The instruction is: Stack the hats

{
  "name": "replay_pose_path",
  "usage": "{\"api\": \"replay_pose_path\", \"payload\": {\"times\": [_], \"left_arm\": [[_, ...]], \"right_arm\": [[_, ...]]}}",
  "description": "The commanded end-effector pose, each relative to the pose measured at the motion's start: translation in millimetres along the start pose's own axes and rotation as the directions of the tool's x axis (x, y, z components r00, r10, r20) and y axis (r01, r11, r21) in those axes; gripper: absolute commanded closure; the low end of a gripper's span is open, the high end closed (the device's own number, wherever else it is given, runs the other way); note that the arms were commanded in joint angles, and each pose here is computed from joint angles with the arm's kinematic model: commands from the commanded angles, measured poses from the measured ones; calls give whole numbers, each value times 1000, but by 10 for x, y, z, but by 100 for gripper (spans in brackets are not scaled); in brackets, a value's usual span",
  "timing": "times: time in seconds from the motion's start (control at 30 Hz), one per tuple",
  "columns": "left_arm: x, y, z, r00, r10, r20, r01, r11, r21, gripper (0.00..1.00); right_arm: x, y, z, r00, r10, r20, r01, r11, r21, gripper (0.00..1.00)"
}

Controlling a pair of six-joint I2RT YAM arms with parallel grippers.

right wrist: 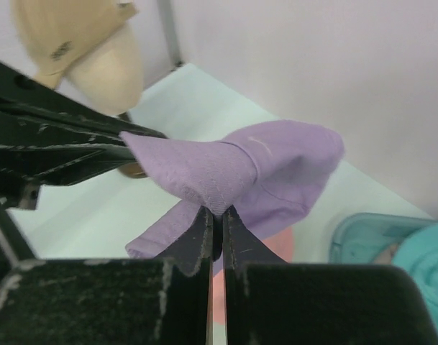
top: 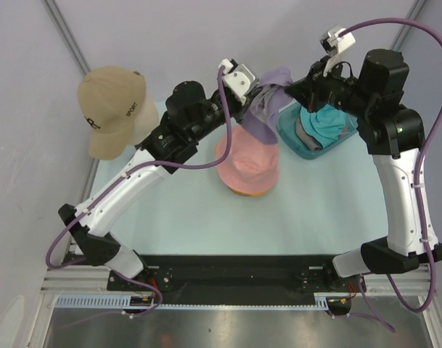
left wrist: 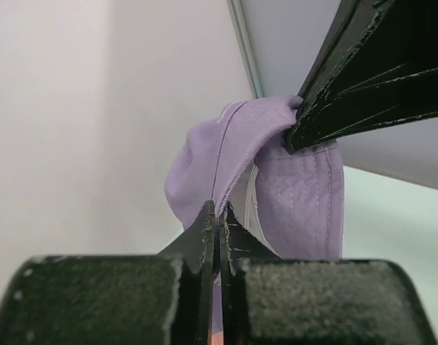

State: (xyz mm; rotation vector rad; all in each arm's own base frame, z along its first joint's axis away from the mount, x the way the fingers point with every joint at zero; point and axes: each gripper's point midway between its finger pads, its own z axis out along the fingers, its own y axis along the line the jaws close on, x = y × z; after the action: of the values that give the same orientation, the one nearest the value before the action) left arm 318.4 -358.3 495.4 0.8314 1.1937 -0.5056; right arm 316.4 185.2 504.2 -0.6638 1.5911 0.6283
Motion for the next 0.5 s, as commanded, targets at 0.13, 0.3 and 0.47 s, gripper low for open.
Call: {"api": "replay_pose_path", "payload": {"times": [0.13,0.3,0.47], "left_arm": [[-267,278,362,997,8,78,2,992,-126,100],[-283,252,575,991,-9,132,25,993,-118,100],[-74,155,608,997,9,72,-4,997,-77,100]], "right_arm": [[-75,-1003,-243,1000,3,24,-16,828,560,86],[185,-1314,-358,998,48,45,-65,693,718,70],[364,-1361,-476,994,96,51,-101,635,766,42]]}}
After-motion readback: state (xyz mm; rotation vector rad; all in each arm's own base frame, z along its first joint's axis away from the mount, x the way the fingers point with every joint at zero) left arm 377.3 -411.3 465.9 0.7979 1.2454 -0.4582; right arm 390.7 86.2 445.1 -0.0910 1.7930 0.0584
